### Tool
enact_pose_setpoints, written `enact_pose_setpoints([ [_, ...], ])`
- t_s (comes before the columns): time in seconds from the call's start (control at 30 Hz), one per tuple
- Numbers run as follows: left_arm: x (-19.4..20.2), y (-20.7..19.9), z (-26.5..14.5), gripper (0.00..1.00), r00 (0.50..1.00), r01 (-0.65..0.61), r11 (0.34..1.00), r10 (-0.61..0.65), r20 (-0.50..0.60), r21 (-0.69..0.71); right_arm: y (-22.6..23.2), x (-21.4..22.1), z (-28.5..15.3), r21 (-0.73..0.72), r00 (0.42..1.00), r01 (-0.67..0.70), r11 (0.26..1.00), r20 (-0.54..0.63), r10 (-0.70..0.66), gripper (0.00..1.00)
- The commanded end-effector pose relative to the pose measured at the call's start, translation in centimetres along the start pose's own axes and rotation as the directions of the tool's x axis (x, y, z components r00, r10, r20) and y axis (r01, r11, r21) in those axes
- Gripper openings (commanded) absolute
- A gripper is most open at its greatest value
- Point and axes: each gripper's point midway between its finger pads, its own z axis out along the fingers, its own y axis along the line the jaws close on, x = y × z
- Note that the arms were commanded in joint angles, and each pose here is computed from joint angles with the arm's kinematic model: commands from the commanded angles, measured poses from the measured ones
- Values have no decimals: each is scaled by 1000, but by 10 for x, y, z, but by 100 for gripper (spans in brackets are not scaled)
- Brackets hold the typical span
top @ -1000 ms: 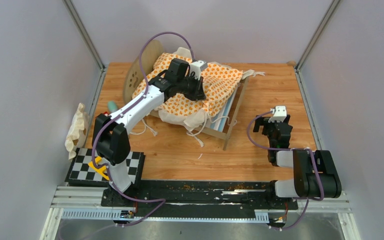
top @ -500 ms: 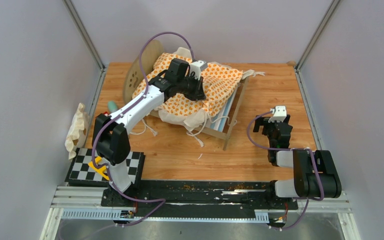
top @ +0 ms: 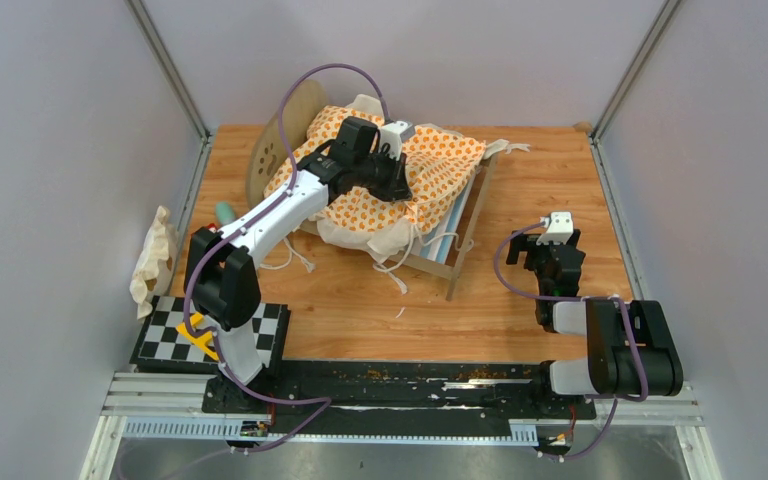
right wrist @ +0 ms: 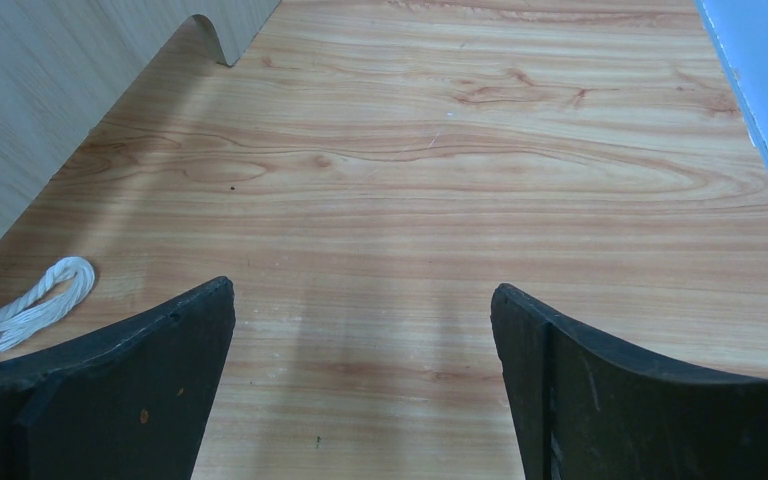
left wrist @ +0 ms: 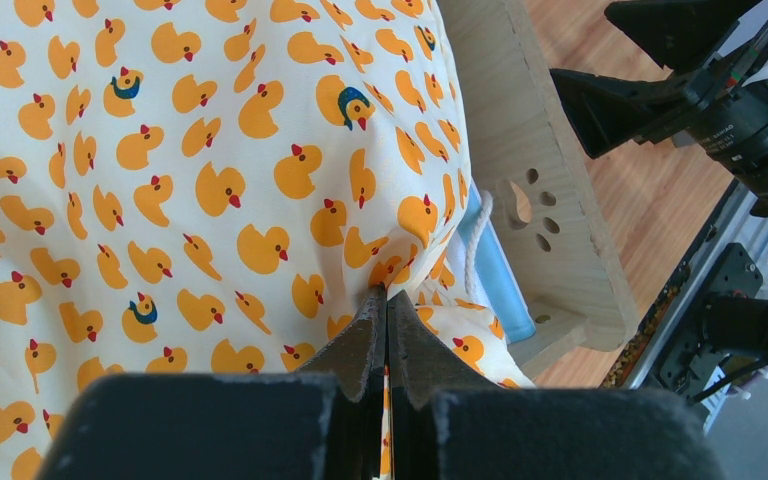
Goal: Set up the pet bed
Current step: Cross the ropes on the bed frame.
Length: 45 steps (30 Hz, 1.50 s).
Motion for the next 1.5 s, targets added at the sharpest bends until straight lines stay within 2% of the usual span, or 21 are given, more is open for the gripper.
enact_pose_setpoints([
  [0.0, -8, -2, -1, 0, 1000, -12, 1000, 12, 27, 5, 2, -25, 7, -11, 997, 7, 1000, 82, -6, 100],
  [1.47, -5, 1, 2, 0, 1000, -3, 1000, 3, 17, 2, 2, -25, 7, -11, 997, 7, 1000, 81, -6, 100],
])
